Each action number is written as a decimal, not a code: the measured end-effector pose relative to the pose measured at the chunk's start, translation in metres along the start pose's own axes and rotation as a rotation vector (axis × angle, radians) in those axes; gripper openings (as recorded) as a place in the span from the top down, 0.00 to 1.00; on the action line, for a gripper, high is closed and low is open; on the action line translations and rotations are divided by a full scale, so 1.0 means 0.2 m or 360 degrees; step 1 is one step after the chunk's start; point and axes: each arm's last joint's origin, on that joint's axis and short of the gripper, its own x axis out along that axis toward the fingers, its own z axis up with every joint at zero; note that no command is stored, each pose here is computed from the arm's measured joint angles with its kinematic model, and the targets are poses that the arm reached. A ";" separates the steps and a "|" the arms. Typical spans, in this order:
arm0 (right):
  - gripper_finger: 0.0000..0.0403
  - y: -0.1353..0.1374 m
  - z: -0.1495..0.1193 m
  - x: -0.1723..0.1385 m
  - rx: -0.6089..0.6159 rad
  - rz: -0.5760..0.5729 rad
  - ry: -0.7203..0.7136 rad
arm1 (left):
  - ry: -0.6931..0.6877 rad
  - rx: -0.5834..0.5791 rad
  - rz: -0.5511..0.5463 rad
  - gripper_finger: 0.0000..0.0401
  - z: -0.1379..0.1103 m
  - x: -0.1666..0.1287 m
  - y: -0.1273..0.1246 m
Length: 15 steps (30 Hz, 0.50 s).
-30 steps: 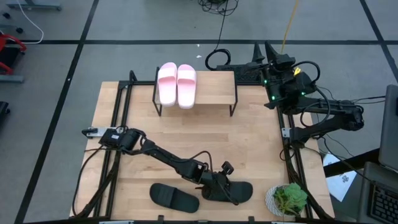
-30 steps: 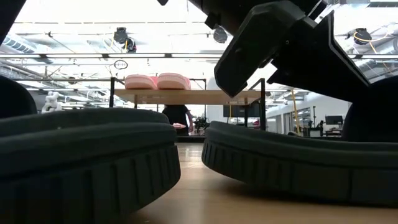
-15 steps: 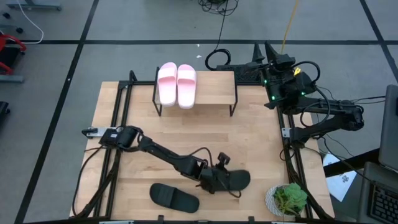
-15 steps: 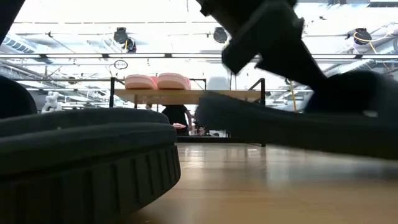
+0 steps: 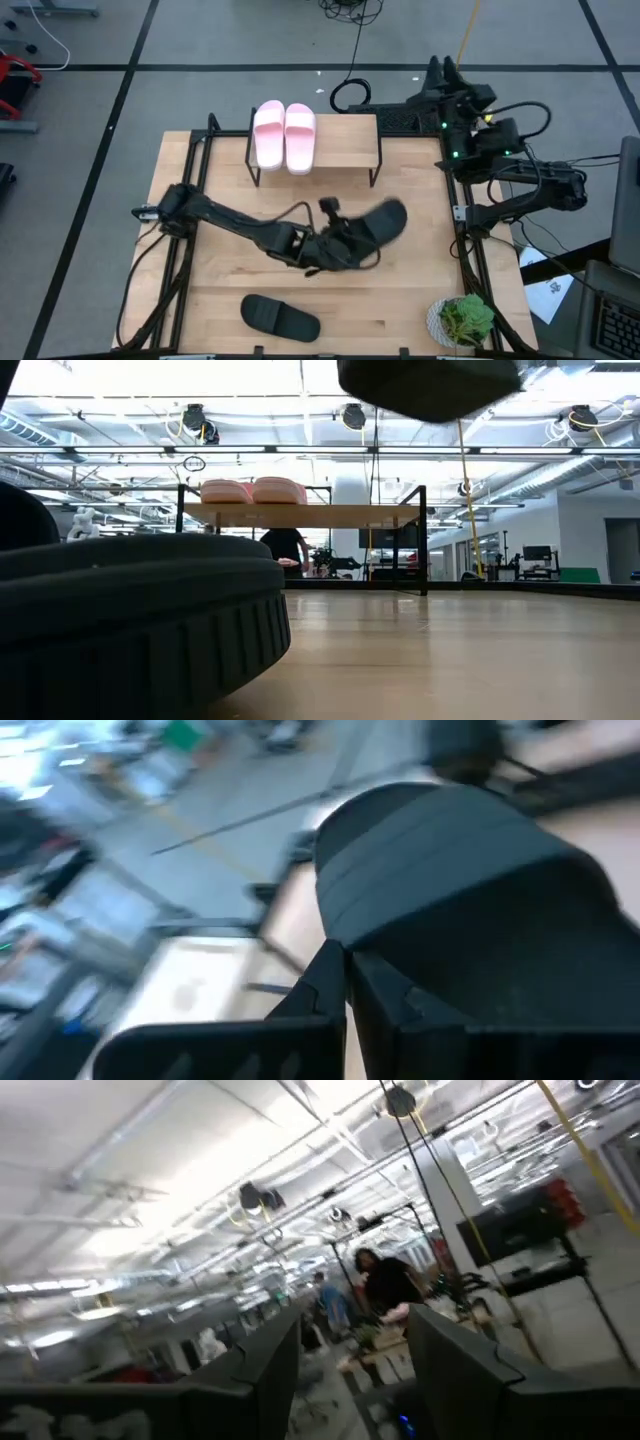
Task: Pick and place slides into the shelf
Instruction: Put the right black slide on the shelf
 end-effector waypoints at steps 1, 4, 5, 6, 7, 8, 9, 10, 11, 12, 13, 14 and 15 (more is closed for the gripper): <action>0.57 0.00 0.01 0.00 0.0016 0.0020 -0.0016 | -0.0003 -0.0035 0.0073 1.00 0.02 -0.01 0.05; 0.57 -0.03 0.05 0.00 0.0072 0.0014 -0.0030 | -0.0005 -0.0168 0.0272 1.00 0.05 -0.02 0.20; 0.57 -0.03 0.06 0.00 0.0081 0.0013 -0.0034 | 0.0002 -0.0201 0.0339 1.00 0.06 -0.01 0.24; 0.57 -0.04 0.07 -0.01 0.0091 0.0011 -0.0039 | 0.0000 -0.0249 0.0406 1.00 0.06 0.00 0.30; 0.57 -0.04 0.08 -0.01 0.0097 0.0009 -0.0043 | 0.0000 -0.0290 0.0457 1.00 0.07 0.01 0.35; 0.57 -0.05 0.09 -0.01 0.0100 0.0007 -0.0046 | -0.0006 -0.0342 0.0507 1.00 0.07 0.02 0.39; 0.57 -0.05 0.10 -0.01 0.0108 0.0006 -0.0052 | -0.0013 -0.0393 0.0550 1.00 0.08 0.03 0.44; 0.57 -0.06 0.11 -0.01 0.0114 0.0004 -0.0055 | -0.0015 -0.0435 0.0593 1.00 0.08 0.05 0.49; 0.57 -0.06 0.11 -0.01 0.0113 0.0004 -0.0055 | -0.0019 -0.0475 0.0637 1.00 0.09 0.07 0.53; 0.57 -0.07 0.12 -0.01 0.0116 0.0003 -0.0058 | -0.0024 -0.0509 0.0680 1.00 0.10 0.08 0.58; 0.57 -0.07 0.12 -0.01 0.0116 0.0002 -0.0059 | -0.0020 -0.0529 0.0731 1.00 0.11 0.09 0.62; 0.57 -0.07 0.13 -0.01 0.0117 0.0001 -0.0059 | -0.0017 -0.0540 0.0771 1.00 0.12 0.10 0.66; 0.57 -0.08 0.13 -0.01 0.0116 0.0000 -0.0062 | -0.0025 -0.0563 0.0799 1.00 0.13 0.11 0.70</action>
